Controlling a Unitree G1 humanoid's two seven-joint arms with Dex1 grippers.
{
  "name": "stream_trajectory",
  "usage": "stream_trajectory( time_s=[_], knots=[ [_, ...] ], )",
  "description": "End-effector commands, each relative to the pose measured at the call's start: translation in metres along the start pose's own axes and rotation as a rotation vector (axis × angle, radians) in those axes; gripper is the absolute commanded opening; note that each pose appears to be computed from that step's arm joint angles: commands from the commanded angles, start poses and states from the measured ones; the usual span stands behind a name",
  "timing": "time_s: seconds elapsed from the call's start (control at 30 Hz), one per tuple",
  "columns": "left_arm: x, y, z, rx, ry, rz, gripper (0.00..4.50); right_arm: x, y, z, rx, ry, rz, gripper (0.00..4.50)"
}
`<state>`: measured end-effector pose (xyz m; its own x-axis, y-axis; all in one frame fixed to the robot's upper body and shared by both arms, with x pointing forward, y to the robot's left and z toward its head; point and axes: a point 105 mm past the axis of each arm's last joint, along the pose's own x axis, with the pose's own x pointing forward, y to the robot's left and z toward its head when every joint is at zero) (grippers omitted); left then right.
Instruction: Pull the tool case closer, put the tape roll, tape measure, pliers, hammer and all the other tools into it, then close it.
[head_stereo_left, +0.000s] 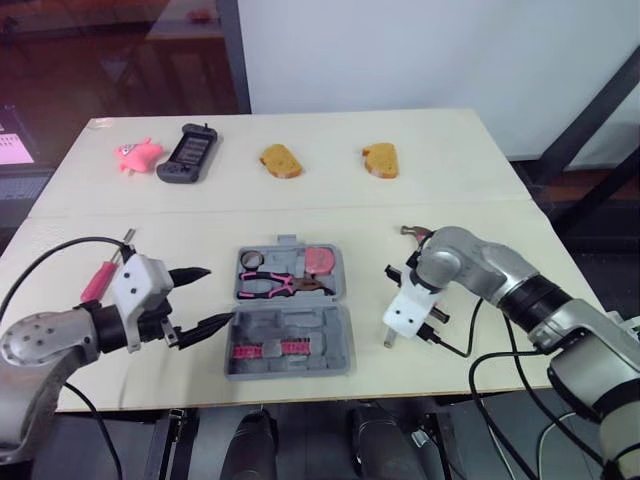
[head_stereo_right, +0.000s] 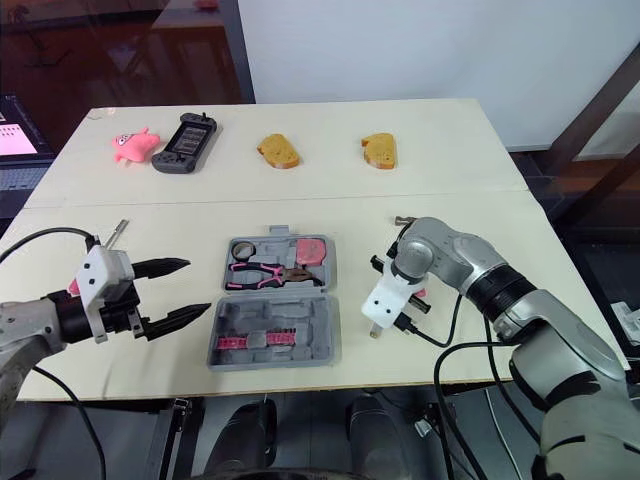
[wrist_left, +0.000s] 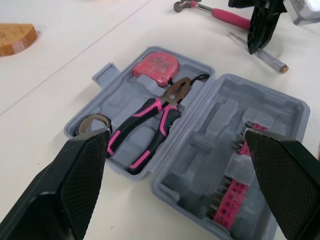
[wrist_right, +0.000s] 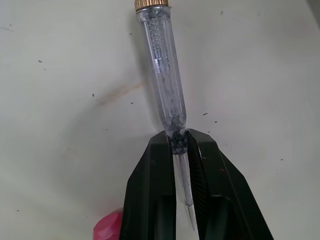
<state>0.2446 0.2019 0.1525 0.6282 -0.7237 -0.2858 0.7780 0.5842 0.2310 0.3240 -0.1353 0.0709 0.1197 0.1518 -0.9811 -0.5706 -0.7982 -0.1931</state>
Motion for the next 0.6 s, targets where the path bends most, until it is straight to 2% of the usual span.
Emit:
stream_trajectory(
  time_s=[0.03, 0.2, 0.3, 0.33, 0.47, 0.6],
  knots=[
    [0.003, 0.000, 0.004, 0.019, -0.014, -0.014, 4.50, -0.031, -0.028, 0.006, -0.048, 0.009, -0.121, 0.08],
    [0.008, 0.004, 0.005, 0.028, -0.017, -0.032, 4.50, -0.070, -0.038, 0.018, -0.036, -0.023, -0.192, 0.08],
    [0.010, 0.007, 0.006, 0.033, -0.020, -0.042, 4.50, -0.087, -0.028, 0.023, 0.141, -0.097, -0.197, 0.08],
    [0.012, 0.007, 0.006, 0.034, -0.021, -0.047, 4.50, -0.091, -0.024, 0.021, 0.250, -0.119, -0.197, 0.08],
    [0.017, 0.006, 0.008, 0.033, -0.029, -0.079, 4.50, -0.106, -0.004, 0.000, 0.913, -0.191, -0.256, 0.08],
    [0.019, 0.010, 0.016, 0.046, -0.058, -0.097, 4.50, -0.103, 0.005, 0.000, 1.276, -0.257, -0.325, 0.08]
  ],
)
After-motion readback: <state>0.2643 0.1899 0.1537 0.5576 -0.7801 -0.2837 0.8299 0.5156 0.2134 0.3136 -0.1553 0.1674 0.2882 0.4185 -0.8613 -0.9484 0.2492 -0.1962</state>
